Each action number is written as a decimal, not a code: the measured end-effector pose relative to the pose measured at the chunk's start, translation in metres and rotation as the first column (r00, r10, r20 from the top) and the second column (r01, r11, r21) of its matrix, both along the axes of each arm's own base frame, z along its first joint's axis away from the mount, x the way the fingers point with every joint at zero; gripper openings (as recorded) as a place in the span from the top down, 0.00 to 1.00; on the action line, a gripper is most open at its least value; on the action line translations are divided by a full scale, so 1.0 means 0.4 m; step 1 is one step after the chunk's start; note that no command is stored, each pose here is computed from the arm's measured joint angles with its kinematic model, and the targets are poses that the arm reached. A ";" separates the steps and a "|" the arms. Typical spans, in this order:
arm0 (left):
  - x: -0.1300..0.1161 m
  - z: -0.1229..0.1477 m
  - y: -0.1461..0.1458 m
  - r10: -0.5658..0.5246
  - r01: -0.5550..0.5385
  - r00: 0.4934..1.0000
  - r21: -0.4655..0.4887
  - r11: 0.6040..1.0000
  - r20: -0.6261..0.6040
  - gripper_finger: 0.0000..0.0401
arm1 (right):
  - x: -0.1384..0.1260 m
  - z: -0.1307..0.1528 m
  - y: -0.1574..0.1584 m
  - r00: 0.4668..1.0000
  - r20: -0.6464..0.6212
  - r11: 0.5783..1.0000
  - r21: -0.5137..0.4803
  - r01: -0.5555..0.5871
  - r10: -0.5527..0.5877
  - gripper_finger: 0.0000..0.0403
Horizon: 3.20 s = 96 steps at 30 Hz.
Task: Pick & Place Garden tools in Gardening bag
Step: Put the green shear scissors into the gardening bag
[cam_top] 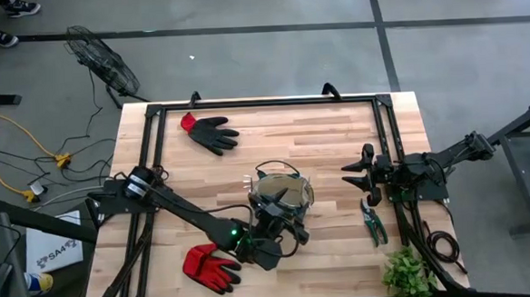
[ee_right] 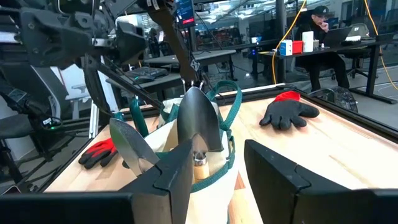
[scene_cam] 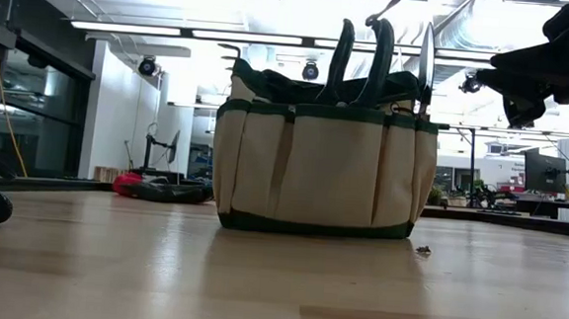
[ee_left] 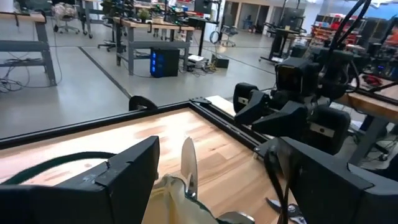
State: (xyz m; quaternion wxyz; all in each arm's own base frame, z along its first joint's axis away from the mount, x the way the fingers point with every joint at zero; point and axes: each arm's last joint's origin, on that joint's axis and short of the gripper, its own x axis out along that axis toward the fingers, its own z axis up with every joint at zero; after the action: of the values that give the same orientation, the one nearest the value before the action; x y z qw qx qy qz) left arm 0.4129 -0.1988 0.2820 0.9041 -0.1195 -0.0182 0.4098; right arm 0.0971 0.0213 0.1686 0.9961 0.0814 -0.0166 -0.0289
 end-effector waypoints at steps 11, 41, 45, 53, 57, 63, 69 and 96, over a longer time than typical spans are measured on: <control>-0.030 0.050 0.017 -0.029 0.032 0.997 0.044 0.999 -0.077 0.20 | 0.000 0.000 0.000 1.000 0.000 1.000 0.000 0.000 0.000 0.66; -0.118 0.060 0.093 -0.331 0.325 0.937 -0.069 0.943 -0.110 0.20 | 0.001 -0.001 0.000 1.000 -0.004 1.000 -0.001 0.000 0.000 0.66; -0.131 0.059 0.112 -0.394 0.387 0.910 -0.079 0.919 -0.129 0.20 | 0.001 -0.001 0.000 1.000 -0.006 1.000 -0.002 0.000 0.000 0.66; -0.133 0.075 0.159 -0.545 0.528 0.825 -0.137 0.838 -0.149 0.20 | 0.001 -0.001 0.000 1.000 -0.007 1.000 -0.002 0.000 0.000 0.66; -0.121 0.072 0.178 -0.638 0.613 0.758 -0.185 0.768 -0.136 0.20 | 0.001 -0.001 0.000 1.000 -0.007 1.000 -0.002 0.000 0.000 0.66; -0.110 0.071 0.201 -0.692 0.666 0.706 -0.194 0.721 -0.150 0.20 | 0.001 -0.001 0.000 1.000 -0.007 1.000 -0.002 0.000 0.000 0.66; -0.101 0.093 0.200 -0.747 0.734 0.634 -0.147 0.663 -0.199 0.20 | 0.001 -0.001 0.000 1.000 -0.006 1.000 -0.002 0.000 0.000 0.66; -0.207 0.167 0.241 -0.826 0.808 0.513 -0.192 0.556 -0.234 0.20 | 0.001 -0.001 0.000 1.000 -0.006 1.000 -0.002 0.000 0.000 0.66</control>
State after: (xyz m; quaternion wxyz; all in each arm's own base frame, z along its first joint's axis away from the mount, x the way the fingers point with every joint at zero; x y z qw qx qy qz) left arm 0.3300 -0.1022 0.3489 0.9778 -0.0772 0.1884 -0.0503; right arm 0.0975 0.0215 0.1681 0.9963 0.0803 -0.0136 -0.0290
